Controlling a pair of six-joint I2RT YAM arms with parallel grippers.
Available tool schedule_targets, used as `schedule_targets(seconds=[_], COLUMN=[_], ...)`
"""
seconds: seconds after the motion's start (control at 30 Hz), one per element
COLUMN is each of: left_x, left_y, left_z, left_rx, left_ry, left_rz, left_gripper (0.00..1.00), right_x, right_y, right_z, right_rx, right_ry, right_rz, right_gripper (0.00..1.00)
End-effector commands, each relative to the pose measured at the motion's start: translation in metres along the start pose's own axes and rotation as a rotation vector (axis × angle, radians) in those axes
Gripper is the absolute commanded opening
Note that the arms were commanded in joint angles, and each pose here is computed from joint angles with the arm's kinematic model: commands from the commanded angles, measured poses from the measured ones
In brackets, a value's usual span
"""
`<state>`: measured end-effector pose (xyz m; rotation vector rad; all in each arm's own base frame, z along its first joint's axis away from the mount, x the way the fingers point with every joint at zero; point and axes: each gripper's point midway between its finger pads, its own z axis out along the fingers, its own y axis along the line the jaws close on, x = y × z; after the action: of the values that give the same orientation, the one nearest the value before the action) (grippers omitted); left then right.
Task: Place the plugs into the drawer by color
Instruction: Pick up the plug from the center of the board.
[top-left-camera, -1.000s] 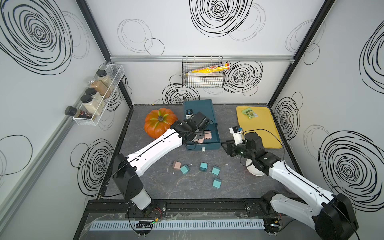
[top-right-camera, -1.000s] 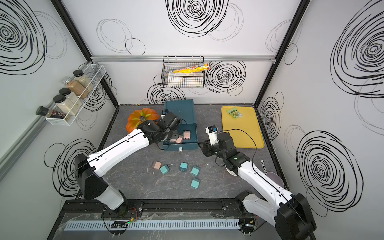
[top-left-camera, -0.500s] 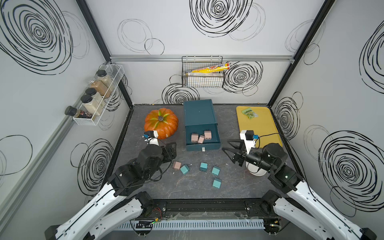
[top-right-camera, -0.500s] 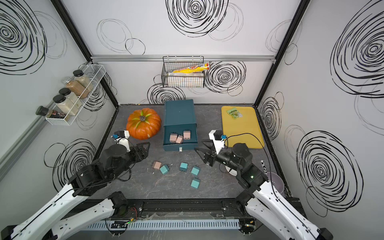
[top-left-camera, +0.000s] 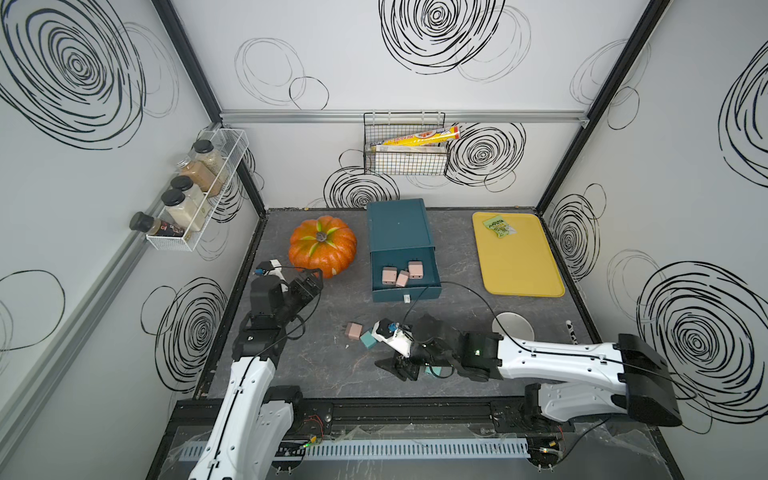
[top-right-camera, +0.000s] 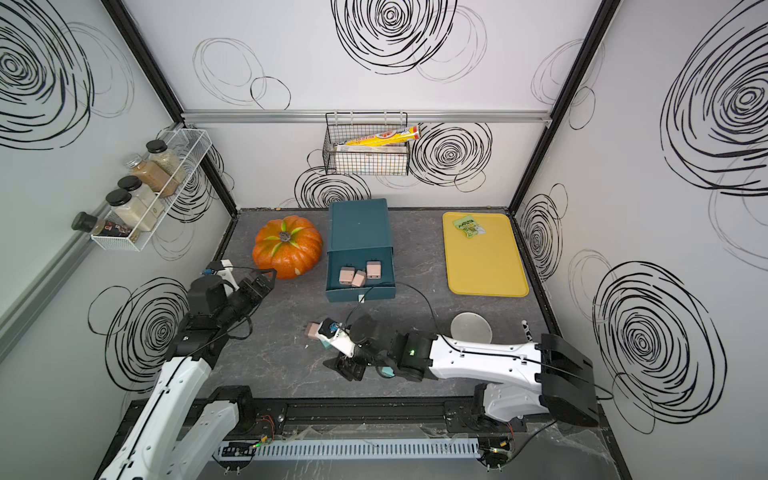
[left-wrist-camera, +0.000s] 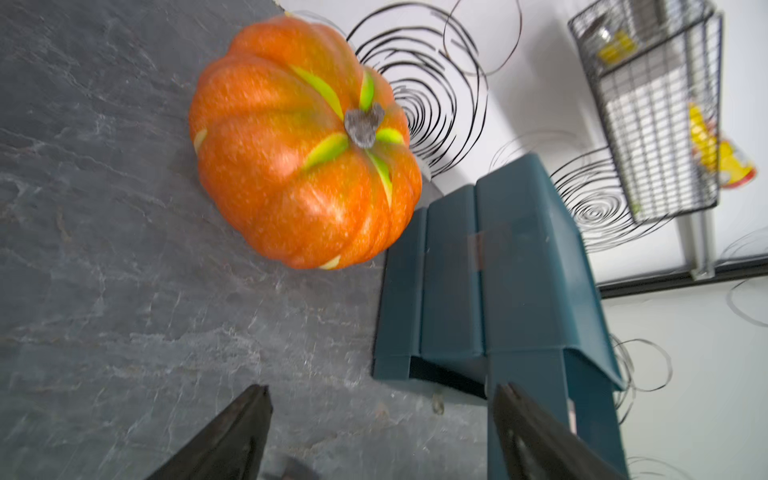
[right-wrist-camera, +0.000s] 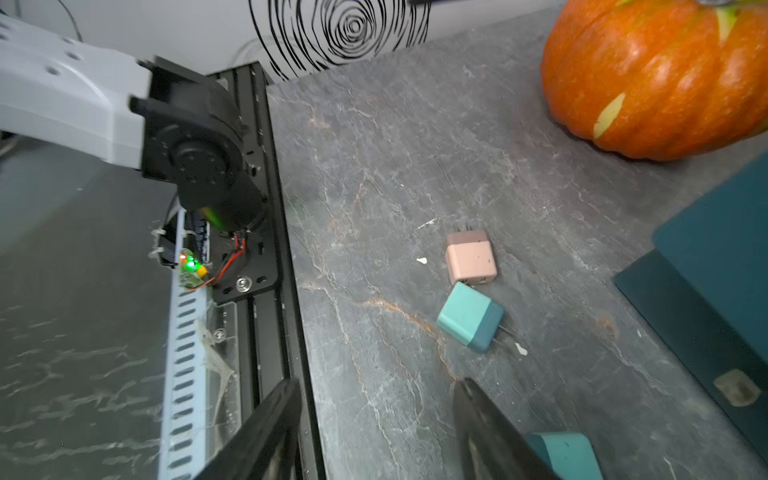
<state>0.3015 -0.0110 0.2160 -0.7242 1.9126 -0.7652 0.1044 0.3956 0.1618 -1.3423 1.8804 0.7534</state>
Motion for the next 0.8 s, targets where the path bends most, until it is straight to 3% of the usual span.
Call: schedule_targets(seconds=[0.0,0.37,0.77], left_x=[-0.013,-0.033,-0.031], left_y=[-0.041,-0.062,-0.080], left_z=[-0.008,-0.032,-0.046], left_rx=[0.263,0.344,0.404], left_ry=[0.020,0.006,0.008], left_rz=[0.031,0.088,0.128], left_gripper=[0.90,0.92,0.92], right_x=[-0.010,0.012,0.035], right_y=[-0.009,-0.048,-0.091], right_z=[0.023,0.114,0.156], right_rx=[0.089,0.259,0.256], right_ry=[0.051,0.323,0.451], right_rz=[-0.057,-0.103,-0.071], right_gripper=[0.65,0.72,0.75])
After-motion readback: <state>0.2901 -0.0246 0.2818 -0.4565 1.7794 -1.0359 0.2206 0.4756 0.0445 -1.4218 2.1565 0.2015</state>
